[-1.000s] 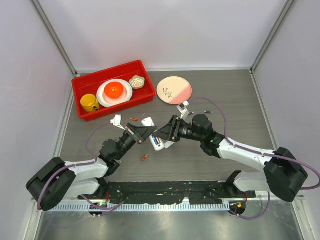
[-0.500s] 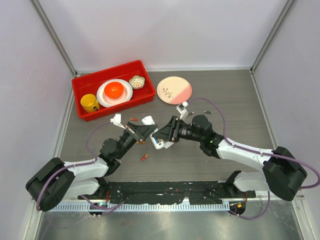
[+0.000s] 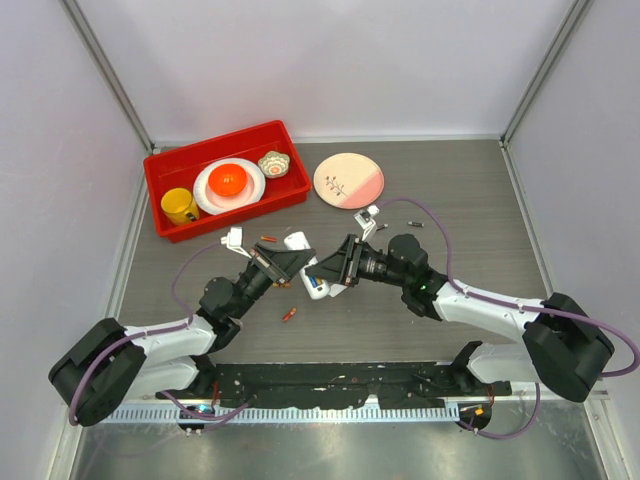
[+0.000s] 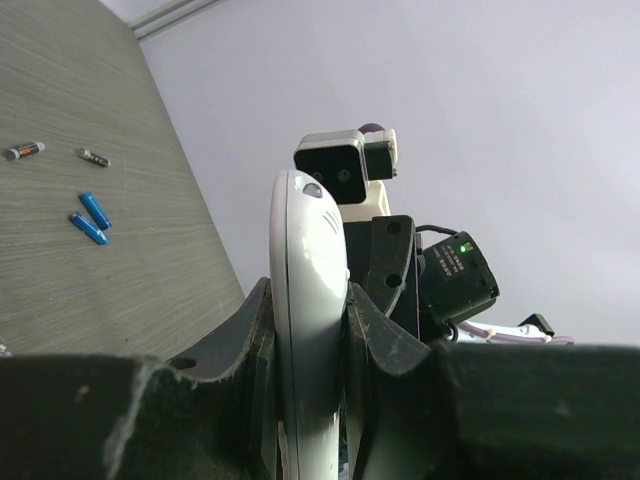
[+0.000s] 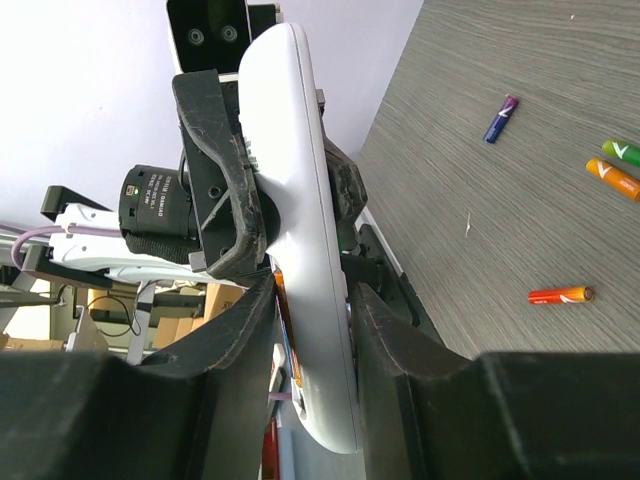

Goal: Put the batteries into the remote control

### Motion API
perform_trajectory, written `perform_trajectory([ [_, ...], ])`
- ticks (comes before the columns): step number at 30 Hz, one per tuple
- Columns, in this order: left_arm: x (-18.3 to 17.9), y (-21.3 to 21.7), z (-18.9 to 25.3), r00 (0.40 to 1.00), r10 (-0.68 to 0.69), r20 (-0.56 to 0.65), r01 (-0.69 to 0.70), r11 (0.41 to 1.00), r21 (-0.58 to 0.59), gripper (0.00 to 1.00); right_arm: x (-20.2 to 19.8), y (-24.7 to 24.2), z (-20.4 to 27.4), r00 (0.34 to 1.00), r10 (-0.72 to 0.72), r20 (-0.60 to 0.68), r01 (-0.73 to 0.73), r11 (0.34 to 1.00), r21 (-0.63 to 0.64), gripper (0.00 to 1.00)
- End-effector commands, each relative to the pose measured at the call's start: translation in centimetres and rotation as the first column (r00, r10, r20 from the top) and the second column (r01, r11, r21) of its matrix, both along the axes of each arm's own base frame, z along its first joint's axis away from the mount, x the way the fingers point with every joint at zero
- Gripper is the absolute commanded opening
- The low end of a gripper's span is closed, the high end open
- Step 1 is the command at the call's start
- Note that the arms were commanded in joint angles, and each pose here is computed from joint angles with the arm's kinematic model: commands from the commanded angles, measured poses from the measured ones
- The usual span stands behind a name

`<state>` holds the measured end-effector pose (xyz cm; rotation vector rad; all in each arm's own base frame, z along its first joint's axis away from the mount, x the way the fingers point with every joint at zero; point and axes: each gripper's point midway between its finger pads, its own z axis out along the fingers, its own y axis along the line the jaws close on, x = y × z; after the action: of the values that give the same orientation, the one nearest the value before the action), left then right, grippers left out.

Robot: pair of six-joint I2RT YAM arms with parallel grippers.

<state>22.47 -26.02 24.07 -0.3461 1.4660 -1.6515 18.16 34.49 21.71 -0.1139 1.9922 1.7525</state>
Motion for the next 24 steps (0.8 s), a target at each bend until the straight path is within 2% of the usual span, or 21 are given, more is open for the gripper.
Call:
perform_trajectory([
  [1,-1.2,2.7,10.4,0.961,0.097,0.261,-0.027,0.965,-0.261,0.00,-1.5,-0.1,-2.3,0.997,0.051,-0.059,-0.054,0.997,-0.050,0.38],
  [10,-1.0,2.6,10.4,0.960,0.100,0.261,-0.031,0.966,-0.257,0.00,-1.9,-0.3,-2.5,0.996,0.060,-0.060,-0.063,0.997,-0.049,0.38],
  [11,-1.1,2.5,10.1,0.962,0.092,0.259,-0.025,0.968,-0.249,0.00,-1.8,-0.2,-2.2,0.997,0.057,-0.059,-0.060,0.997,-0.043,0.47],
  [14,-1.0,2.2,9.1,0.967,0.076,0.243,-0.019,0.973,-0.228,0.00,-1.2,-0.2,-0.5,0.999,0.035,-0.039,-0.035,0.999,-0.015,0.62],
  [17,-1.1,2.0,7.6,0.975,0.058,0.216,-0.013,0.979,-0.204,0.00,-0.5,-0.1,1.5,1.000,0.013,-0.008,-0.013,1.000,0.005,0.68],
  [24,-1.2,2.0,6.5,0.982,0.046,0.184,-0.009,0.980,-0.197,0.00,0.3,-0.9,4.6,0.998,0.000,0.070,-0.002,1.000,0.028,0.70],
])
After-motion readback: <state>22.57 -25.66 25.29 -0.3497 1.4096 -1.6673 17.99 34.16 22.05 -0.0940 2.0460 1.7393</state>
